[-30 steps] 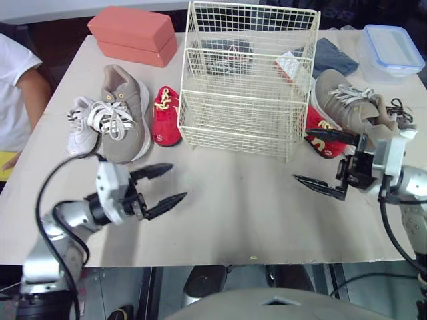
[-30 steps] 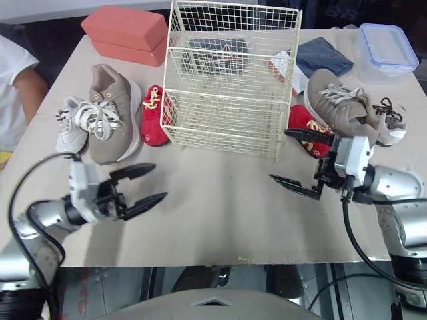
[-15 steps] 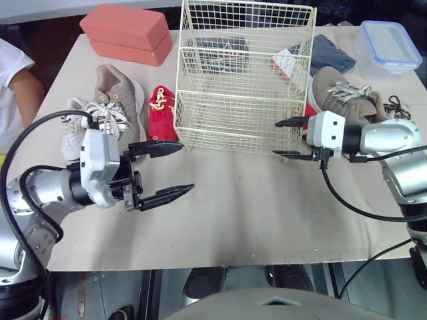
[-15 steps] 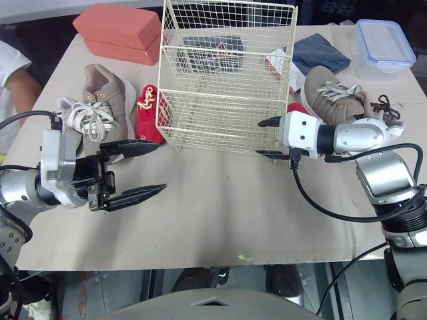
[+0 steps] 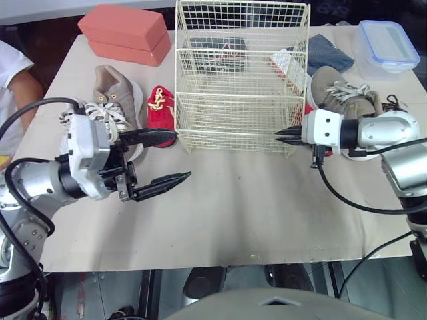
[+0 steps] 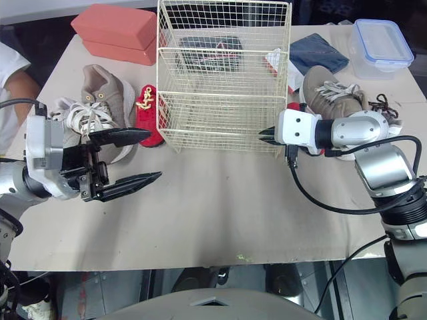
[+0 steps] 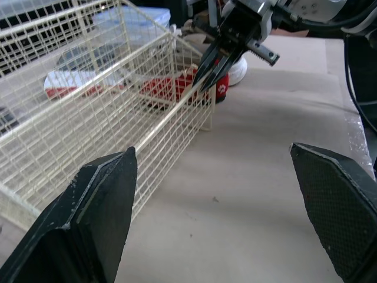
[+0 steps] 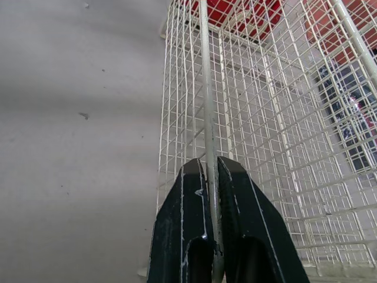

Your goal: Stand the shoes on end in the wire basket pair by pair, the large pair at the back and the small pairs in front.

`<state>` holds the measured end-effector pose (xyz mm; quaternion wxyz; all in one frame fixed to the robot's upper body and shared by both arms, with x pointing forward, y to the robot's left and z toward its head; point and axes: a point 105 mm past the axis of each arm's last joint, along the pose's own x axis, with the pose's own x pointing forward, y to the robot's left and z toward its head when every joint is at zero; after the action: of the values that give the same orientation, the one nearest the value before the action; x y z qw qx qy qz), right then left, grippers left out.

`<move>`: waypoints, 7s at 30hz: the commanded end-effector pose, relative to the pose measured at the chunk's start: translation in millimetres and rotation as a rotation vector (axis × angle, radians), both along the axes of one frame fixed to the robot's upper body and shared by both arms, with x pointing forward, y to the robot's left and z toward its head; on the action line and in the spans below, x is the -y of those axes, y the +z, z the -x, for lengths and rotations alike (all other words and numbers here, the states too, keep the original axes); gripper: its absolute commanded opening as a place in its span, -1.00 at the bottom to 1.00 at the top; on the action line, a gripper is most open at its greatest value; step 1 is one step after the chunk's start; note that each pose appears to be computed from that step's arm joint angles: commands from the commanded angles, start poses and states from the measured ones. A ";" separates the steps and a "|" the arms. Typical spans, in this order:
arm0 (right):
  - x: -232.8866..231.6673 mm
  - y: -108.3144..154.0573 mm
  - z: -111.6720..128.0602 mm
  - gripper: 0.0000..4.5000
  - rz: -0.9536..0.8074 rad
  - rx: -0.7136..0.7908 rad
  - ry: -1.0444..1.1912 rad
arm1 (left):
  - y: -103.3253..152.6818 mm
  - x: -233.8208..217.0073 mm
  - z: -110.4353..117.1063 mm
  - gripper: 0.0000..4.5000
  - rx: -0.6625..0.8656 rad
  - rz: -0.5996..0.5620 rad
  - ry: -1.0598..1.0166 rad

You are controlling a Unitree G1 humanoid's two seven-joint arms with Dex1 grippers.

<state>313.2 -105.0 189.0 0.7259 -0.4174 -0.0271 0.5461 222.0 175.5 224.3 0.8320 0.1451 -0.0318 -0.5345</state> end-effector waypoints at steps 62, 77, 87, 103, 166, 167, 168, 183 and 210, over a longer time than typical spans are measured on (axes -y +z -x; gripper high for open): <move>166.5 -19.5 17.3 0.98 -0.808 -0.288 -0.858 | 30.7 38.5 -9.7 1.00 -0.055 -0.023 -0.090; 166.9 -29.9 -9.4 0.46 -0.862 -0.272 -0.907 | 31.5 39.6 -10.6 1.00 -0.038 -0.050 -0.110; 177.4 -7.1 -14.9 -0.99 -0.826 0.002 -0.941 | 35.3 42.4 -13.9 1.00 -0.023 -0.059 -0.124; 67.9 128.7 35.4 -0.99 -0.528 0.853 -0.173 | 58.7 31.2 -31.5 1.00 0.085 -0.062 -0.151; -19.2 150.2 58.3 0.15 -0.046 1.111 0.544 | 50.1 58.2 -75.5 -0.73 0.250 -0.539 -0.366; -17.4 154.7 57.9 0.31 -0.065 1.123 0.528 | 52.5 57.3 -76.2 -0.73 0.256 -0.527 -0.357; -16.2 157.4 57.7 0.54 -0.077 1.132 0.518 | 54.0 56.9 -76.7 -0.73 0.259 -0.520 -0.352; 7.4 174.5 39.2 1.00 -0.264 1.080 0.303 | 80.3 43.2 -105.5 -0.77 0.423 -0.396 -0.201; 0.0 149.2 28.2 1.00 -1.083 -0.238 -0.069 | 137.1 50.5 -112.2 -0.77 0.653 0.160 -0.054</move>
<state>288.5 -104.9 326.4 0.8482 0.0641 -0.1931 0.4890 348.4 123.3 338.2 0.7823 0.2414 -0.2853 -0.4983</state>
